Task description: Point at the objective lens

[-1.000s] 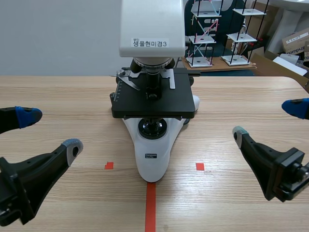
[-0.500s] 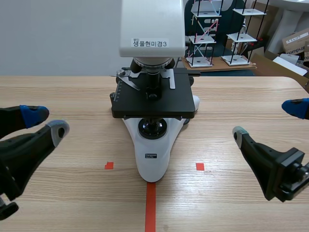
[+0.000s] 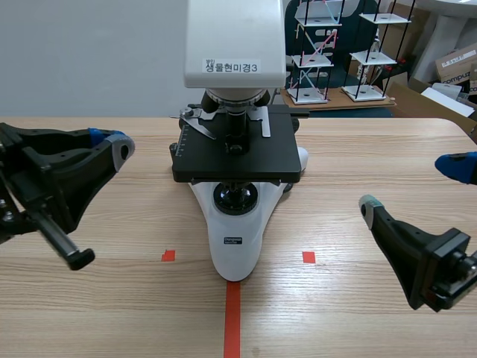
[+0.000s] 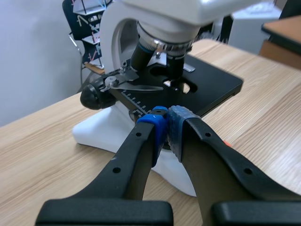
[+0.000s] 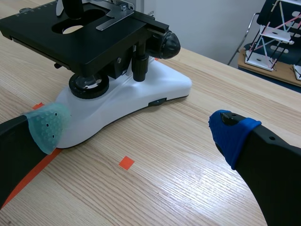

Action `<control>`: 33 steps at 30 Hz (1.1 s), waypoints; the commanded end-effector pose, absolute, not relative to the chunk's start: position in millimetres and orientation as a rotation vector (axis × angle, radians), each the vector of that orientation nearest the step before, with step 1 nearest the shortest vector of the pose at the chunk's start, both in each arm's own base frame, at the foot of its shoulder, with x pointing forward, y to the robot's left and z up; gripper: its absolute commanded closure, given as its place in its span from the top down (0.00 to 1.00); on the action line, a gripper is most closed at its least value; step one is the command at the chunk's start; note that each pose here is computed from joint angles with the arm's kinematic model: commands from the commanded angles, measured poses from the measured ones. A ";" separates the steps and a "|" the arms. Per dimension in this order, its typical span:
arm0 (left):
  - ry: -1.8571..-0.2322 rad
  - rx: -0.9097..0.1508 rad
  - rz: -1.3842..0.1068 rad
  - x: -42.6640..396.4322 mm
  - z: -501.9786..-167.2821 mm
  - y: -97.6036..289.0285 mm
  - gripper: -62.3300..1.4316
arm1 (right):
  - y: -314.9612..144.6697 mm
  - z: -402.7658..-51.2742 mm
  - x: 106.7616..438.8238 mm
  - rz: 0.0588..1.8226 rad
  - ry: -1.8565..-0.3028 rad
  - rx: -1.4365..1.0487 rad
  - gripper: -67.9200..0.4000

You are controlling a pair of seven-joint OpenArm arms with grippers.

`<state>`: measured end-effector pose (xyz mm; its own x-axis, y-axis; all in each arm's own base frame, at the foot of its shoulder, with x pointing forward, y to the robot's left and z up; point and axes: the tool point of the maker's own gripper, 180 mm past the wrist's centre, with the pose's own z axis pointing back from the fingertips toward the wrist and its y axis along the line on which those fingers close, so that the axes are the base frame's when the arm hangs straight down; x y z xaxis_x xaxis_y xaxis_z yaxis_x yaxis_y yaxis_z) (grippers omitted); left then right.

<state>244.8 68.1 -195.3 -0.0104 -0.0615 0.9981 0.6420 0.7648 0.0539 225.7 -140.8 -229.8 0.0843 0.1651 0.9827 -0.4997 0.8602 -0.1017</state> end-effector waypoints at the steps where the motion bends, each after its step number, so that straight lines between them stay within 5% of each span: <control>1: -1.518 -0.506 -0.583 250.1 -190.6 64.6 0.05 | -137.5 -217.9 227.7 0.514 -1.444 0.299 0.97; 33: -1.496 -0.598 -0.621 284.1 -201.6 18.1 0.05 | -138.2 -222.6 227.4 0.516 -1.418 0.292 0.97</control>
<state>285.1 22.9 -210.5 0.0041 -0.0368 0.9993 0.6953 0.7183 0.0236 225.4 -141.4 -233.3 0.1014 0.1743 0.9795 -0.4996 0.8603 -0.1014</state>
